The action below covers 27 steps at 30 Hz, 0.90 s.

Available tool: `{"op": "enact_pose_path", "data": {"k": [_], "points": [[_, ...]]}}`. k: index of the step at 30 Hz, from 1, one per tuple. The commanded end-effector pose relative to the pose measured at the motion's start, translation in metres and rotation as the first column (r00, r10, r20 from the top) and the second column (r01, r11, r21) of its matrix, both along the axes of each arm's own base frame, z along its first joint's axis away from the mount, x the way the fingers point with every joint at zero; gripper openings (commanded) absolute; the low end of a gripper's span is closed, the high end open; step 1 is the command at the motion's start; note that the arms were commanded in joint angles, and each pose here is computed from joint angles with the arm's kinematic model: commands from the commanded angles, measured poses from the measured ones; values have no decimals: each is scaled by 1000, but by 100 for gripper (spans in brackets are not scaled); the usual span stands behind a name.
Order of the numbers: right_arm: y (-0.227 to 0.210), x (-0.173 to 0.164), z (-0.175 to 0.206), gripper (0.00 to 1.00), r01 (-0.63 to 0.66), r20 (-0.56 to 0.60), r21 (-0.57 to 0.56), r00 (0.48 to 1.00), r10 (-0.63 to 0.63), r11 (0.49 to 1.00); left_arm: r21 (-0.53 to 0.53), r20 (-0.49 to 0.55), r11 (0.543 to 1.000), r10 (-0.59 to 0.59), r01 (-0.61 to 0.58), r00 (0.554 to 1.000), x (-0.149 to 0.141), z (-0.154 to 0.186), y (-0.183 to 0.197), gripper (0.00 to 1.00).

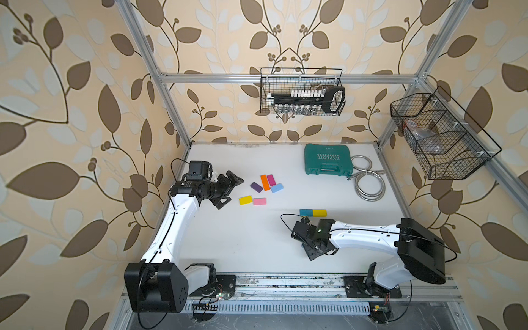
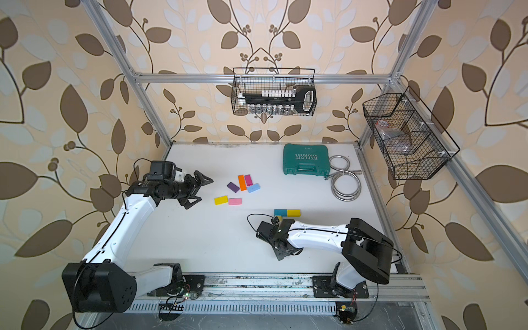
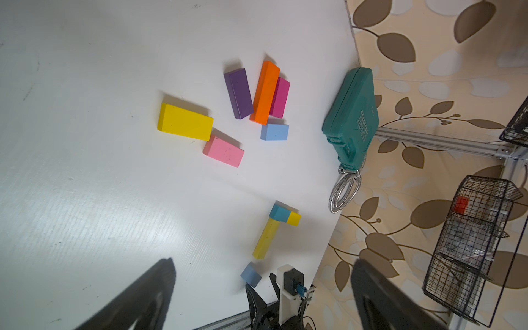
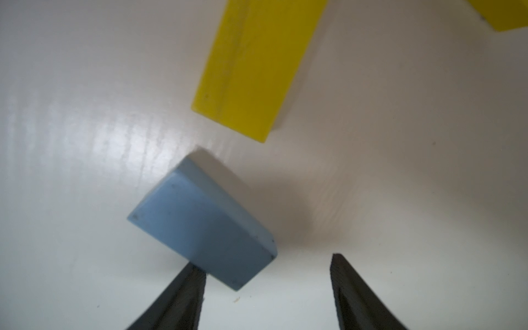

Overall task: Assemble the letter c with building blocks
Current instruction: Assemble the building block at the center of the board.

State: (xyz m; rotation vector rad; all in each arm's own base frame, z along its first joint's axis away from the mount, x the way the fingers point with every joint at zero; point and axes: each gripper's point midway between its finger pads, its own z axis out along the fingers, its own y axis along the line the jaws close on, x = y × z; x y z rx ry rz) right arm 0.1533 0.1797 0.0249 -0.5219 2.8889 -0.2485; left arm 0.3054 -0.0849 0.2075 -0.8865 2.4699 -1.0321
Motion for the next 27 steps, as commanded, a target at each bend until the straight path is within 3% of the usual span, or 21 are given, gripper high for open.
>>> {"op": "enact_pose_path", "data": {"k": [1, 22, 27], "points": [[-5, 4, 4, 67, 17, 13, 16, 1000, -17, 1000, 4, 38, 1000, 1, -1, 999, 0, 11, -2, 99], [-11, 10, 10, 67, 55, 21, 26, 998, -55, 998, 2, 41, 1000, -7, 7, 999, 0, 10, -4, 99], [-8, 4, 20, 67, 78, 10, 94, 997, -80, 992, 0, 42, 1000, -8, 8, 999, -1, 10, -5, 99]]}}
